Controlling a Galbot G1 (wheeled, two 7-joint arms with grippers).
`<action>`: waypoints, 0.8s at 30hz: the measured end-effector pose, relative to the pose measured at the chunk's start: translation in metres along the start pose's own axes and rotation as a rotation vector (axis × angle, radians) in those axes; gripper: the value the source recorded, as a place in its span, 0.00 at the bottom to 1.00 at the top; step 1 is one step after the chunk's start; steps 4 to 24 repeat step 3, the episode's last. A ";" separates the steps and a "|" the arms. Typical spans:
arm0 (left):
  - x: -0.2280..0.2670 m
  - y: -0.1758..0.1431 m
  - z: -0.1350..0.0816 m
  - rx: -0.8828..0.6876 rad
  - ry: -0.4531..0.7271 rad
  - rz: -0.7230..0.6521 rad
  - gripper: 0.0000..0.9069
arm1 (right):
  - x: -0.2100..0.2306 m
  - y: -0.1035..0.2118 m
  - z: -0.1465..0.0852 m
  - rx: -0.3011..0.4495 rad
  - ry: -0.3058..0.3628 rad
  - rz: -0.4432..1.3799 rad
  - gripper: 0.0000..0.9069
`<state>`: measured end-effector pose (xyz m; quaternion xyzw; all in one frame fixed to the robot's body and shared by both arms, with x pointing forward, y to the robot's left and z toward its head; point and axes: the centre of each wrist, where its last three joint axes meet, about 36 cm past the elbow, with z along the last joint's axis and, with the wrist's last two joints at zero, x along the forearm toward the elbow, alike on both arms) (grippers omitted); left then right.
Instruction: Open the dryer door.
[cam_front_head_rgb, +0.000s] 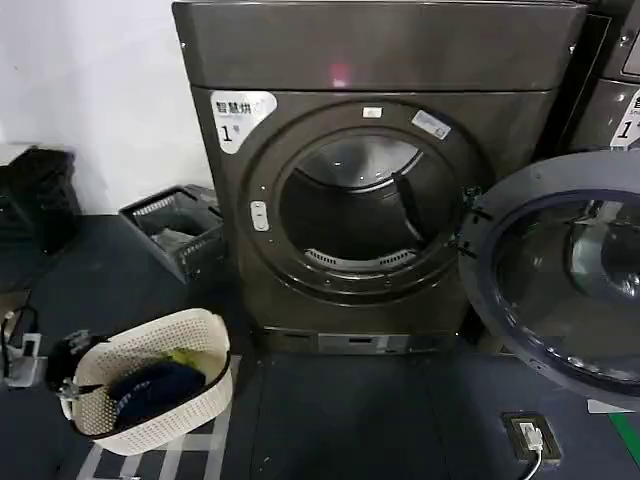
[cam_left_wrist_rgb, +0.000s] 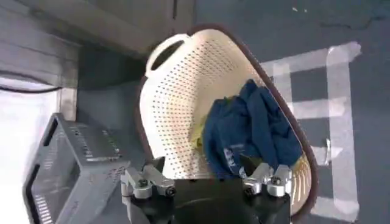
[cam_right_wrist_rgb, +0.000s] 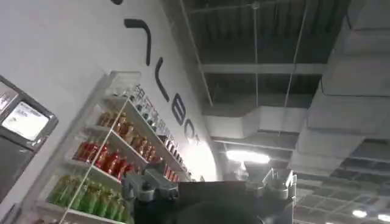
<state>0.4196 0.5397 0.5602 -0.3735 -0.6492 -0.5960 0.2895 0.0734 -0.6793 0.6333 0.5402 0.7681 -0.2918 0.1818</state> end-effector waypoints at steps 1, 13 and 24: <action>0.000 0.001 0.001 -0.002 -0.001 -0.002 1.00 | 0.001 0.000 0.001 0.000 0.002 -0.005 1.00; 0.000 0.002 0.002 -0.013 -0.003 -0.001 1.00 | 0.001 0.001 0.001 -0.003 0.003 -0.005 1.00; 0.000 0.002 0.002 -0.013 -0.003 -0.001 1.00 | 0.001 0.001 0.001 -0.003 0.003 -0.005 1.00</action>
